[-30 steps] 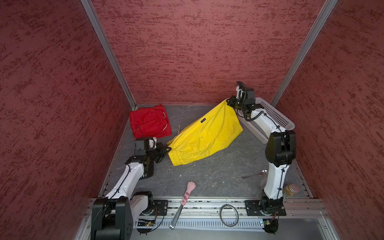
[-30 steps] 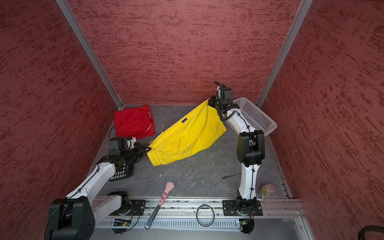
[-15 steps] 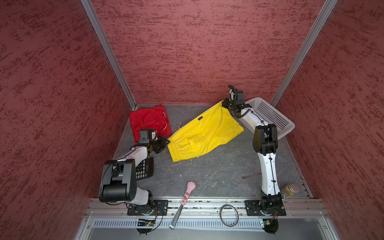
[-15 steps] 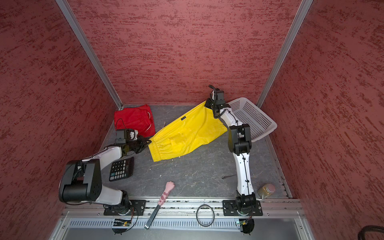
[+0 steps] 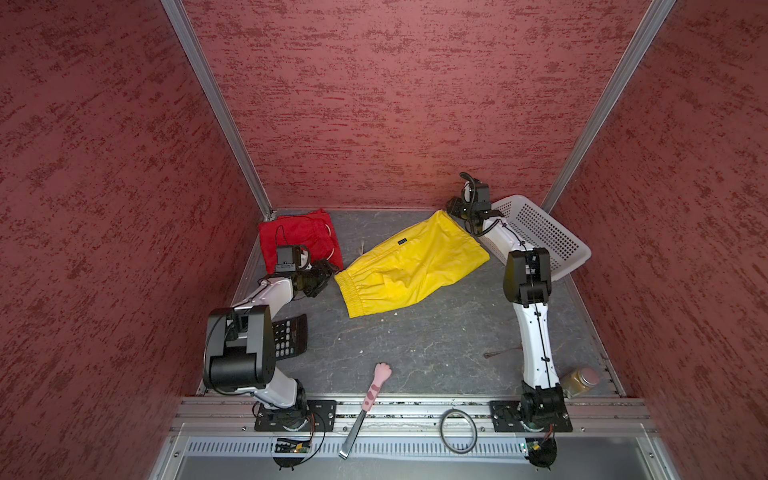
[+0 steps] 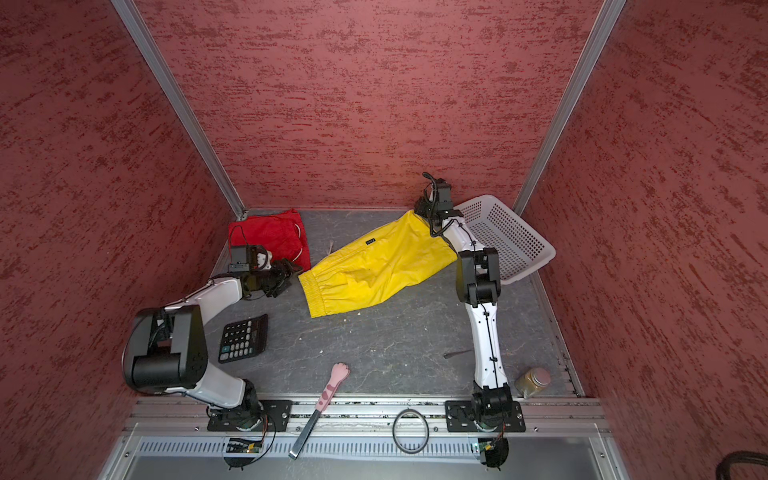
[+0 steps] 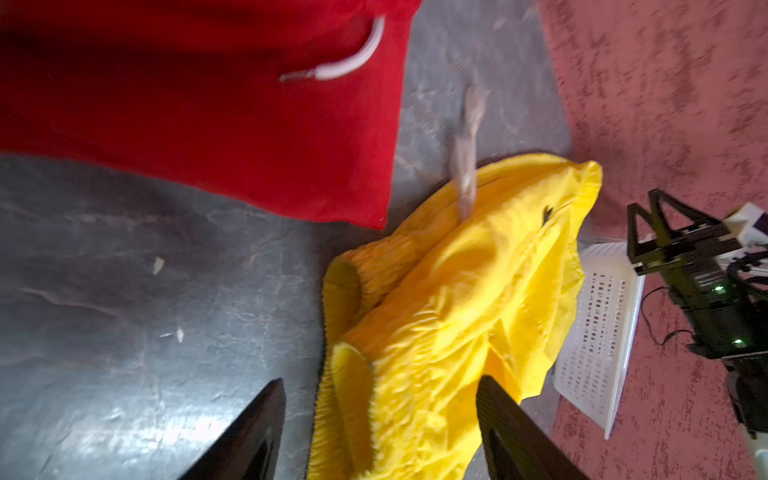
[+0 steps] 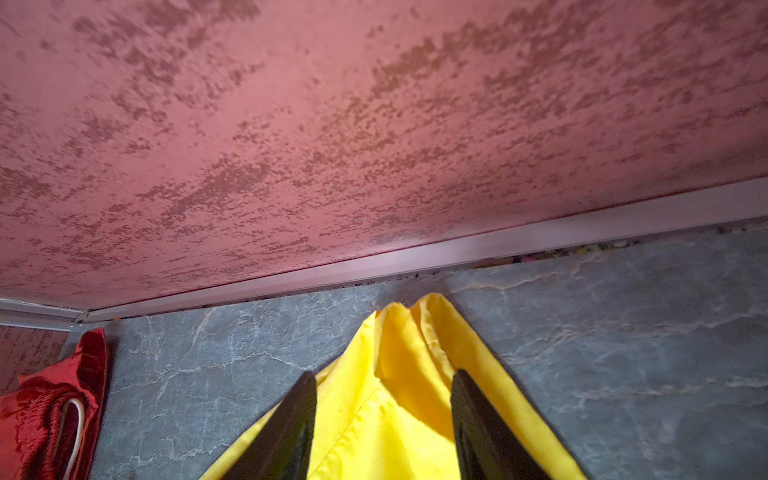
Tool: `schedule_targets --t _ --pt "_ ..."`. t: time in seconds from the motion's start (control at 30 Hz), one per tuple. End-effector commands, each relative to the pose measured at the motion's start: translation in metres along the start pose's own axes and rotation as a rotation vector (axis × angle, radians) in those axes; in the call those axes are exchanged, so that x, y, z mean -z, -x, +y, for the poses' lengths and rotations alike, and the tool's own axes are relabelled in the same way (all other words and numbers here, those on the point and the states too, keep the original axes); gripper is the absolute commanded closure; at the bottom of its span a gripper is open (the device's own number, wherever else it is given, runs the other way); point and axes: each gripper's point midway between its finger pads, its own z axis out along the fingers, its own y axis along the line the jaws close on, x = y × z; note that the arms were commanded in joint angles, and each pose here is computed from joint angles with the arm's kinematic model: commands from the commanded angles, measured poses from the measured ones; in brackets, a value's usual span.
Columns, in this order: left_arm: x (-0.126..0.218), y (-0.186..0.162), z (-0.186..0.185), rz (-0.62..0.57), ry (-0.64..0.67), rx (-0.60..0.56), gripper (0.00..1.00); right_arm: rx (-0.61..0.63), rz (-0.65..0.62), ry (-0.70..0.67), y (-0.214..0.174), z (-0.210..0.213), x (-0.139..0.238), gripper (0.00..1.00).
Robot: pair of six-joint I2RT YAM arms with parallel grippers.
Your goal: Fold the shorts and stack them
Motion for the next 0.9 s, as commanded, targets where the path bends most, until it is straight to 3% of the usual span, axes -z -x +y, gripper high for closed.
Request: schedule_targets --t 0.0,0.13,0.3,0.4,0.6,0.87 --pt "0.041 0.005 -0.021 -0.113 0.073 -0.092 0.37 0.061 -0.124 0.053 0.055 0.048 0.053 0.46" --pt "0.055 -0.018 -0.053 -0.171 0.067 -0.195 0.5 0.091 -0.163 0.076 0.056 0.071 0.093 0.48" --pt "0.014 -0.062 -0.087 -0.049 -0.007 -0.243 0.59 0.114 -0.11 0.048 0.013 0.079 0.122 0.55" --pt "-0.021 -0.083 -0.089 0.031 0.002 -0.253 0.67 0.107 -0.054 0.033 -0.025 0.071 0.133 0.55" --pt "-0.066 -0.098 -0.087 0.088 -0.008 -0.219 0.68 0.053 0.06 -0.04 -0.092 0.03 0.135 0.51" --pt "-0.08 -0.098 -0.045 0.123 0.085 -0.176 0.69 0.048 0.171 -0.152 -0.143 -0.014 0.111 0.48"
